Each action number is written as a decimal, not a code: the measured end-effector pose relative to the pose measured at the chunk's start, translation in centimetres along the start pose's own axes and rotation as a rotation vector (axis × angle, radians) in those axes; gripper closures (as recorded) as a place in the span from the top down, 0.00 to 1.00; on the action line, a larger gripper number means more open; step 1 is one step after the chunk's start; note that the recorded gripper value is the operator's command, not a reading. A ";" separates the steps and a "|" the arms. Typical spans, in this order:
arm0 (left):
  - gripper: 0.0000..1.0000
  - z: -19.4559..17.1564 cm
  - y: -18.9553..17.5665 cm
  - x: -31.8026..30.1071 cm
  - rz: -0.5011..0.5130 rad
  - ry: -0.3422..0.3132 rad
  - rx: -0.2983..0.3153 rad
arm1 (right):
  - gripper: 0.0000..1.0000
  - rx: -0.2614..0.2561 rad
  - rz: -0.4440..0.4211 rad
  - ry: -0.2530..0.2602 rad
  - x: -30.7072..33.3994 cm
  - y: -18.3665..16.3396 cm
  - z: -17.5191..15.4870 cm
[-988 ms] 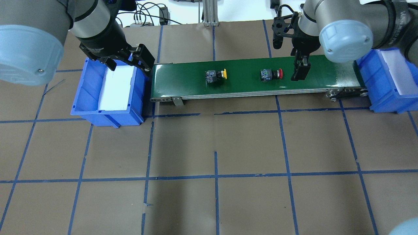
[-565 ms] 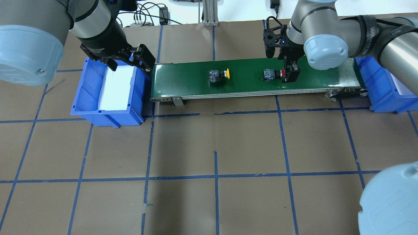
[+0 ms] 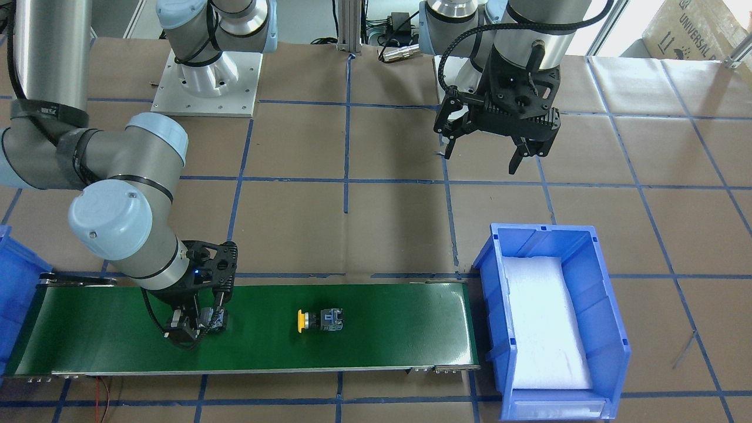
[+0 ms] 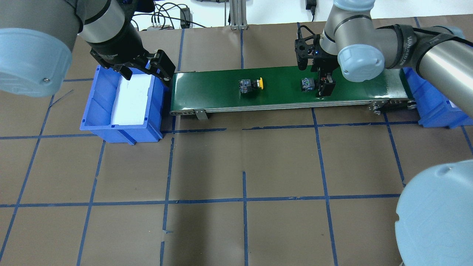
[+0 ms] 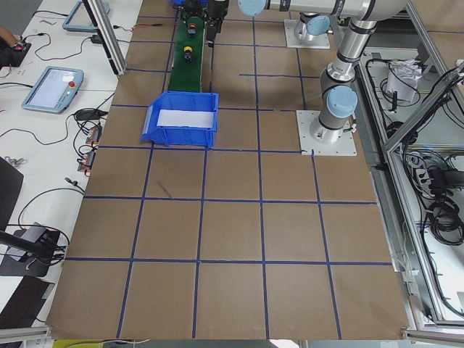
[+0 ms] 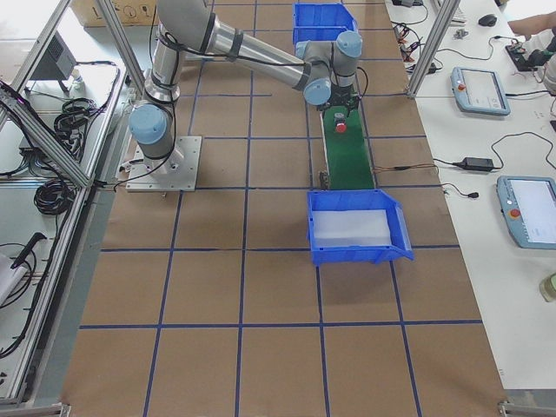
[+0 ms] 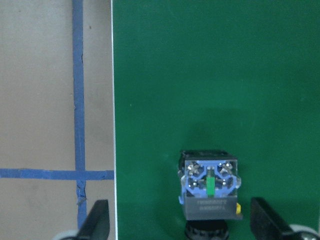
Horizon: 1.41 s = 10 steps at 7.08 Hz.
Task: Transport two buttons from left to right
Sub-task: 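Lift the red button and carry it to the far blue bin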
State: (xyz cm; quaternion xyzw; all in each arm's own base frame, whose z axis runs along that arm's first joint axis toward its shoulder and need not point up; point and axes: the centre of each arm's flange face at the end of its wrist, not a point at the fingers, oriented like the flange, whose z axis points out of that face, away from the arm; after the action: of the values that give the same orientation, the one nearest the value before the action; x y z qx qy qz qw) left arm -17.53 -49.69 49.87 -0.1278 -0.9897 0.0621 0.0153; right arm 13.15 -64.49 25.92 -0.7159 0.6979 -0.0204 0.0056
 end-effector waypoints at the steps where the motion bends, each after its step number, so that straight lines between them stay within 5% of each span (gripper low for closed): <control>1: 1.00 0.0 0.0 -0.1 -0.001 0.001 0.000 | 1.00 0.001 0.010 -0.001 0.2 -0.1 0.6; 4: 1.00 0.1 -0.1 -0.5 -0.004 0.003 -0.001 | 0.94 -0.001 0.036 -0.001 0.1 -0.3 1.2; 5: 1.00 0.1 -0.1 -0.6 -0.006 0.003 0.000 | 0.51 -0.004 0.042 -0.004 -0.1 -0.3 1.2; 7: 1.00 0.0 -0.1 -0.6 -0.005 0.003 0.001 | 0.12 -0.011 0.048 0.003 0.0 0.1 0.5; 10: 1.00 -0.1 0.0 -0.5 -0.009 0.006 0.003 | 0.07 -0.014 0.053 0.025 0.4 0.3 -0.4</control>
State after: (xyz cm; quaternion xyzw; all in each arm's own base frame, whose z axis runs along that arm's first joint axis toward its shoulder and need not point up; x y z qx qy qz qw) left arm -17.08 -49.80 49.97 -0.1232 -0.9902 0.0631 0.0186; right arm 12.86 -64.85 26.37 -0.6967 0.7169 -0.0244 -0.0078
